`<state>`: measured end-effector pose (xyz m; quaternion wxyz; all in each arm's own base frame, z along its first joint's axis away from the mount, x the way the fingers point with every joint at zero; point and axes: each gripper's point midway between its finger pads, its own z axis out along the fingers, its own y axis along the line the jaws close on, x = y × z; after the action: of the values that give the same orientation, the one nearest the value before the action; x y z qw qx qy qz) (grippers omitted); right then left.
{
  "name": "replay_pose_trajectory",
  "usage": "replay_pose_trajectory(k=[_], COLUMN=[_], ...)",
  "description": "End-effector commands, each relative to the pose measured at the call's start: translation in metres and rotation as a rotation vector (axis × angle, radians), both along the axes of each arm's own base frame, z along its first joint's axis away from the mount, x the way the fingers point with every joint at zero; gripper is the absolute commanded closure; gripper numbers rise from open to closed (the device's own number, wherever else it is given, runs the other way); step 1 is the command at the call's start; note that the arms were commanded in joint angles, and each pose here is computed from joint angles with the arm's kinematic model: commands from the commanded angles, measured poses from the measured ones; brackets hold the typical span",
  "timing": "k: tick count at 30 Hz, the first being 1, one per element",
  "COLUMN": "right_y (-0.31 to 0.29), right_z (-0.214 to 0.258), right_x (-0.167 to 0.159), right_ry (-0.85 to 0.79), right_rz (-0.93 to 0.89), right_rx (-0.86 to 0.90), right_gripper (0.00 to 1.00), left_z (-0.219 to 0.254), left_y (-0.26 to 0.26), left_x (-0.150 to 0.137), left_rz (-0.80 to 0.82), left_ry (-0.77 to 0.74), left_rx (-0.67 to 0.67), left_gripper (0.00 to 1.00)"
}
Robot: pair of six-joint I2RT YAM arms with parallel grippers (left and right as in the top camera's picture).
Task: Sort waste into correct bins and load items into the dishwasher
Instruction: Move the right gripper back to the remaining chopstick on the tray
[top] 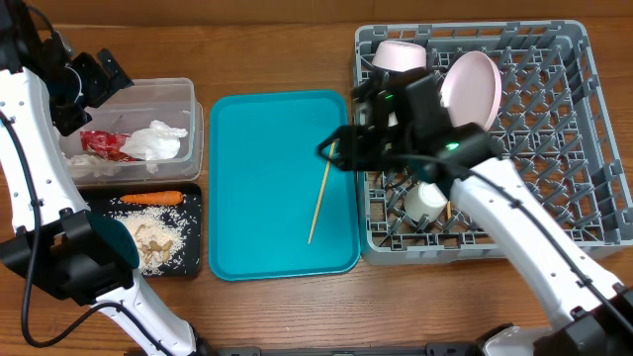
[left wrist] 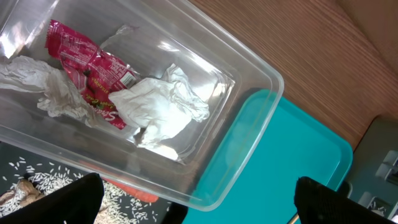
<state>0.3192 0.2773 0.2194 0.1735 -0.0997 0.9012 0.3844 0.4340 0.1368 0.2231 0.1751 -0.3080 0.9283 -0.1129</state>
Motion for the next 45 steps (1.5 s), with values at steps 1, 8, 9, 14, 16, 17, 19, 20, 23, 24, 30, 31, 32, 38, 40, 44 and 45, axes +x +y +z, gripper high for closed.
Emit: replay_pose_trajectory(k=[1,8,9,14,16,17,19,20,23,24,30,31,32,38,40,44,45], right_y=[0.035,0.091,0.095,0.085,0.077,0.074,0.069,0.067,0.055,0.048,0.03,0.029,0.026,0.019,0.016,0.014,0.015], right_z=[-0.001,-0.019,-0.026,-0.069,-0.086,-0.094,-0.106,-0.111,-0.123,-0.127,-0.151,-0.152,-0.155,-0.173,-0.179,-0.186,-0.186], right_x=[-0.013,-0.051,-0.051,-0.027,-0.018,-0.014,-0.009,-0.007,0.003,0.007,0.021,0.022,0.024,0.032,0.033,0.034,0.034], right_ry=[-0.009,0.019,0.008,-0.049,-0.082,-0.094,-0.104,-0.106,-0.117,-0.123,-0.078,-0.069,-0.057,-0.011,-0.004,0.001,0.001], right_rz=[0.063,0.188,0.181,-0.027,-0.123,-0.167,-0.241,-0.278,-0.376,-0.426,-0.597,-0.613,-0.63,-0.707,-0.711,-0.713,-0.712], right_rx=[0.01,0.018,-0.007,-0.225,-0.324,-0.363,-0.412,-0.432,-0.485,-0.509,-0.535,-0.532,-0.532,-0.526,-0.538,-0.55,-0.55], right_gripper=[0.2,0.0,0.07,0.31,0.36,0.39,0.41,0.43,0.49,0.51,0.53,0.54,0.54,0.64,0.64,0.64,0.64], left_z=[0.021,0.021,0.021,0.021,0.021,0.021,0.021,0.021,0.021,0.021,0.021,0.021,0.021,0.021,0.021,0.021,0.021], left_y=[-0.005,-0.005,-0.005,-0.006,-0.007,-0.007,-0.007,-0.006,-0.006,-0.006,-0.007,-0.007,-0.007,-0.006,-0.006,-0.006,-0.006], left_x=[-0.001,-0.001,-0.001,-0.001,0.0,0.0,0.0,0.0,0.0,0.0,-0.001,0.0,-0.001,-0.001,-0.001,-0.001,-0.001], left_rz=[-0.011,-0.01,-0.01,-0.012,-0.014,-0.014,-0.014,-0.014,-0.013,-0.014,-0.014,-0.014,-0.014,-0.013,-0.013,-0.013,-0.013], left_ry=[-0.051,-0.051,-0.051,-0.051,-0.051,-0.051,-0.051,-0.051,-0.051,-0.051,-0.051,-0.051,-0.051,-0.051,-0.051,-0.051,-0.051], left_rx=[0.02,0.02,0.02,0.02,0.02,0.02,0.02,0.02,0.02,0.02,0.02,0.02,0.02,0.02,0.02,0.02,0.02], left_gripper=[0.0,0.0,0.0,0.0,0.0,0.0,0.0,0.0,0.0,0.0,0.0,0.0,0.0,0.0,0.0,0.0,0.0])
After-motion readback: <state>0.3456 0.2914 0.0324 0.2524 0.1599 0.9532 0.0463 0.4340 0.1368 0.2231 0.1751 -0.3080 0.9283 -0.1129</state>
